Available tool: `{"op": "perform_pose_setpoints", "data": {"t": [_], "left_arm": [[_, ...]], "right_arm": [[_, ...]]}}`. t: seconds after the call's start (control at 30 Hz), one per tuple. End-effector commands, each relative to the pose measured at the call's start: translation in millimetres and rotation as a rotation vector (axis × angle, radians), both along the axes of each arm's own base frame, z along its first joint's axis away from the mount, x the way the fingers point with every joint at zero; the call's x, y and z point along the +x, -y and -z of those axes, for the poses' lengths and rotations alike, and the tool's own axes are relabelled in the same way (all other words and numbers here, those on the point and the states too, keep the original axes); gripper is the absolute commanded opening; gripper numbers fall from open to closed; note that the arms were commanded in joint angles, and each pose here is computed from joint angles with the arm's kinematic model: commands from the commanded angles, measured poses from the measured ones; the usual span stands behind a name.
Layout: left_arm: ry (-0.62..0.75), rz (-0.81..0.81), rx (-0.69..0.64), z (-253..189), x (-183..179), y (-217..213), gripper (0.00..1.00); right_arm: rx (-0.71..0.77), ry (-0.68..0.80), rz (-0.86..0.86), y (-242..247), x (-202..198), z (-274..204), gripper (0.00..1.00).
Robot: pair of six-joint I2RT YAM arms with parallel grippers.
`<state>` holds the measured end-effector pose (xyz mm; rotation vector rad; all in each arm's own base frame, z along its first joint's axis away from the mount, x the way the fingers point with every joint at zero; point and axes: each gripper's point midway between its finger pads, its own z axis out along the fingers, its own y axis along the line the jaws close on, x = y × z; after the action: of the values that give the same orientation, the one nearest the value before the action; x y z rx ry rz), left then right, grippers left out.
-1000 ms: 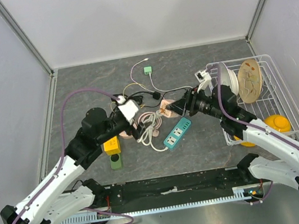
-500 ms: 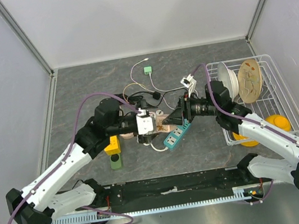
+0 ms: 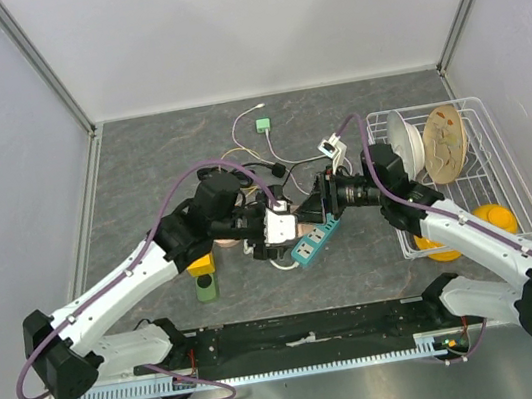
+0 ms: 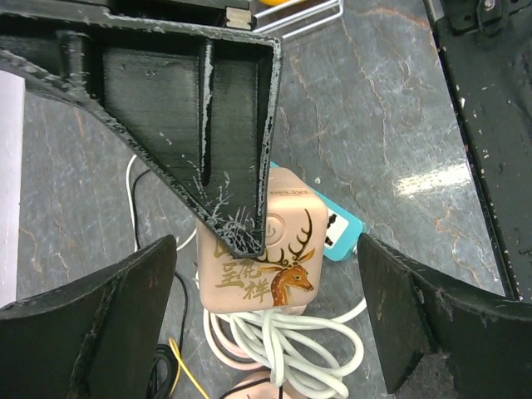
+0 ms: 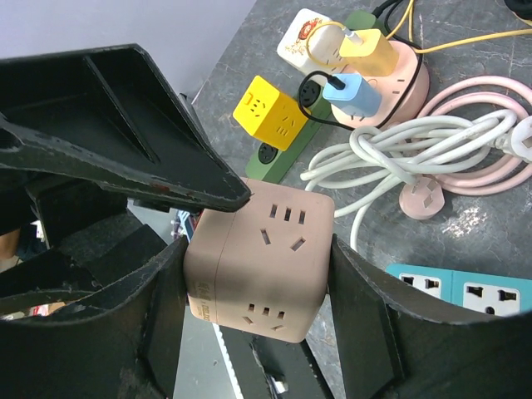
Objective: Insert the plug
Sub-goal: Adjust the plug.
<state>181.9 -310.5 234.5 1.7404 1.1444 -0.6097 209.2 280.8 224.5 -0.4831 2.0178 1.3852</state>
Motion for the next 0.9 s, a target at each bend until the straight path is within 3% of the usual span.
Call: {"op": "perform_pose_setpoints", "data": {"t": [0.0,0.3,0.5,0.57,0.6,0.67,0.7,0.73,0.77,0.83,0.87], "left_arm": [[0.081,-0.044,0.029,-5.0,12.4,2.5,0.94],[0.082,-0.142,-0.003,-0.5,25.2,9.8,0.85],[0.096,-0.155,-0.013,2.9,29.1,11.6,0.72],[0.093,-0.155,0.002,8.2,29.5,10.4,0.62],[0.094,-0.151,0.006,9.9,29.1,10.0,0.44],[0.091,-0.147,0.017,14.9,27.3,8.4,0.23],[0.102,-0.146,0.021,15.4,28.5,7.7,0.08],[0.105,-0.145,0.026,16.5,28.3,6.7,0.02],[0.119,-0.137,0.035,17.1,28.5,5.6,0.02],[0.131,-0.135,0.067,22.9,29.5,1.3,0.02],[0.155,-0.123,0.084,24.4,30.7,0.1,0.02]], "right_arm": [[0.067,0.071,0.020,-6.1,11.9,-32.8,0.00],[0.114,0.050,0.043,-9.9,17.2,-34.9,0.00],[0.120,0.040,0.052,-10.6,18.9,-30.5,0.00],[0.124,0.037,0.067,-9.9,20.6,-30.2,0.00],[0.124,0.037,0.071,-9.7,21.3,-29.8,0.00],[0.122,0.038,0.082,-8.7,22.3,-29.9,0.00],[0.120,0.035,0.088,-8.2,22.9,-29.4,0.02],[0.116,0.033,0.101,-6.3,24.1,-29.5,0.08],[0.115,0.039,0.109,-4.0,24.8,-30.8,0.25],[0.091,0.040,0.147,4.2,30.8,-28.8,0.42],[0.079,0.050,0.170,10.0,33.1,-30.3,0.58]]}}
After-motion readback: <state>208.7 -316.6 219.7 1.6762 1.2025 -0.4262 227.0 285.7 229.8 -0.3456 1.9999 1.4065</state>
